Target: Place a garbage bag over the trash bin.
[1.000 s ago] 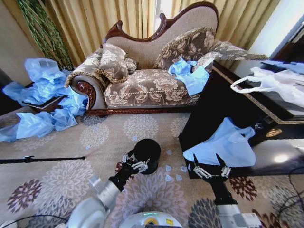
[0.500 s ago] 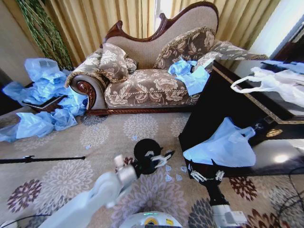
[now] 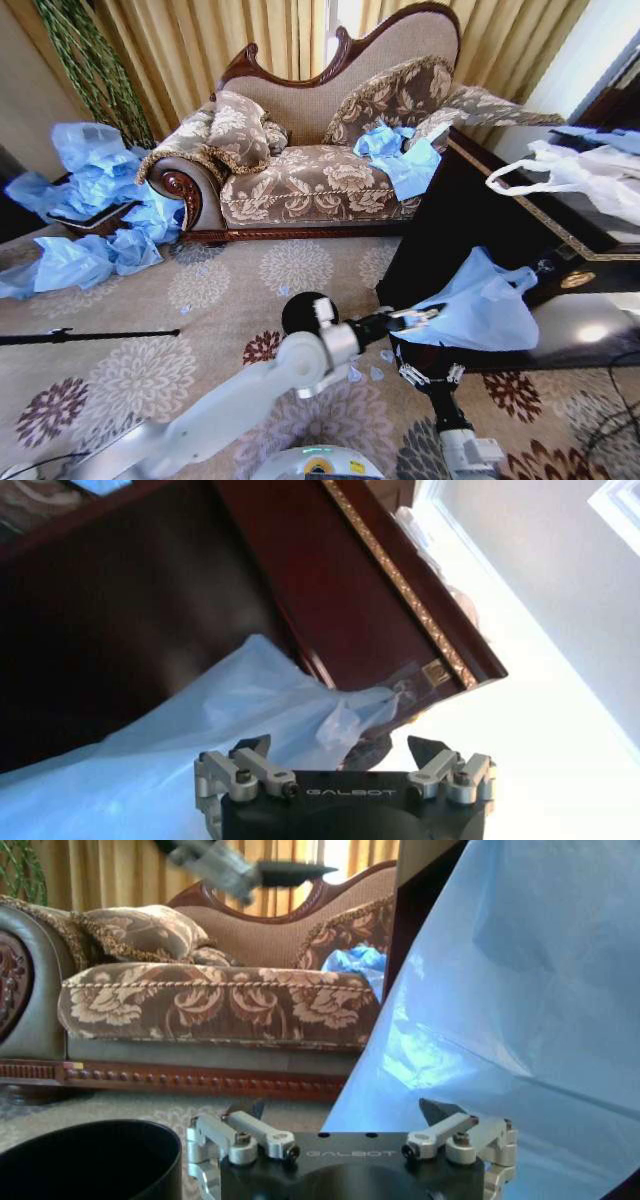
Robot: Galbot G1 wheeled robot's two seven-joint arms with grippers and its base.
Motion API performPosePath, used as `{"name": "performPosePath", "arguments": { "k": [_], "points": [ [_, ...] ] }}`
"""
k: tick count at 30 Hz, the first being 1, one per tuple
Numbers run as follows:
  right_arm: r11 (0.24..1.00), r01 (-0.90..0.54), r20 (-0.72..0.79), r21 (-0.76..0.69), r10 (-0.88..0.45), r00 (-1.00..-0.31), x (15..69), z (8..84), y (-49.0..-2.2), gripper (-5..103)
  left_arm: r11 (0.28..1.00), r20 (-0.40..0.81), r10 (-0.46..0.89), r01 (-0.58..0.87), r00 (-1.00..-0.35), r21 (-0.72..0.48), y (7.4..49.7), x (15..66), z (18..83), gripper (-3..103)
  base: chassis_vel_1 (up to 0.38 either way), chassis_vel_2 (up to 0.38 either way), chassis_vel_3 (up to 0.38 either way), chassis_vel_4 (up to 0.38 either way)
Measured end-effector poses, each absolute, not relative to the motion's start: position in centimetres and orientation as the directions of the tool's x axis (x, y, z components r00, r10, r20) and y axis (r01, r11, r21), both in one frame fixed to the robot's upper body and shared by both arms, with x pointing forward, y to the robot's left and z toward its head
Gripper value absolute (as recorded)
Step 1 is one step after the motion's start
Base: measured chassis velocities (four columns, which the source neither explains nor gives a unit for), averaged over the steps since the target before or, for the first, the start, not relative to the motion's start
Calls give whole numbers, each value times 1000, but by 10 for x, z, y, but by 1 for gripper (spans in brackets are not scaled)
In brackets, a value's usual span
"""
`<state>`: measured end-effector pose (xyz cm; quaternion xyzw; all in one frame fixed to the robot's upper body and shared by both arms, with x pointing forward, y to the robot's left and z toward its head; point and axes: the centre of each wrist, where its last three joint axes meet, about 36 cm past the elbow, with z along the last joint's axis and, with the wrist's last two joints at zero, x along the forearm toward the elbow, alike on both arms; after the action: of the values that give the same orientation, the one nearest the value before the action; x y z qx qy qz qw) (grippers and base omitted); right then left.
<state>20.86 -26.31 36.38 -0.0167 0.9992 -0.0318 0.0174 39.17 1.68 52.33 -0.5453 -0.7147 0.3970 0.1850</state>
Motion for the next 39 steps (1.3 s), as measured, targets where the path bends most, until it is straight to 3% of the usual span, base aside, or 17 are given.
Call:
{"name": "performPosePath", "arguments": {
  "k": [6,13,25,34,39],
  "points": [
    [998,-26,-31,-65,-28,-999,209,363,-264,100,74,-179,925,620,-336,-781,-8,398,525,92,0,0,0,0],
    [998,-15,-29,-65,-17,-999,208,362,-266,100,49,-194,923,601,-332,-798,-43,406,531,70,0,0,0,0],
    [998,-11,-28,-61,-13,-1000,208,361,-266,100,60,-179,922,581,-344,-812,-69,414,529,68,0,0,0,0],
    [998,-16,-24,-64,-18,-1000,209,361,-268,100,80,-168,925,607,-340,-791,-69,425,530,43,0,0,0,0],
    [998,-14,-25,-64,-15,-1000,210,361,-267,100,68,-172,931,616,-322,-785,-70,423,532,22,0,0,0,0]
  ]
}}
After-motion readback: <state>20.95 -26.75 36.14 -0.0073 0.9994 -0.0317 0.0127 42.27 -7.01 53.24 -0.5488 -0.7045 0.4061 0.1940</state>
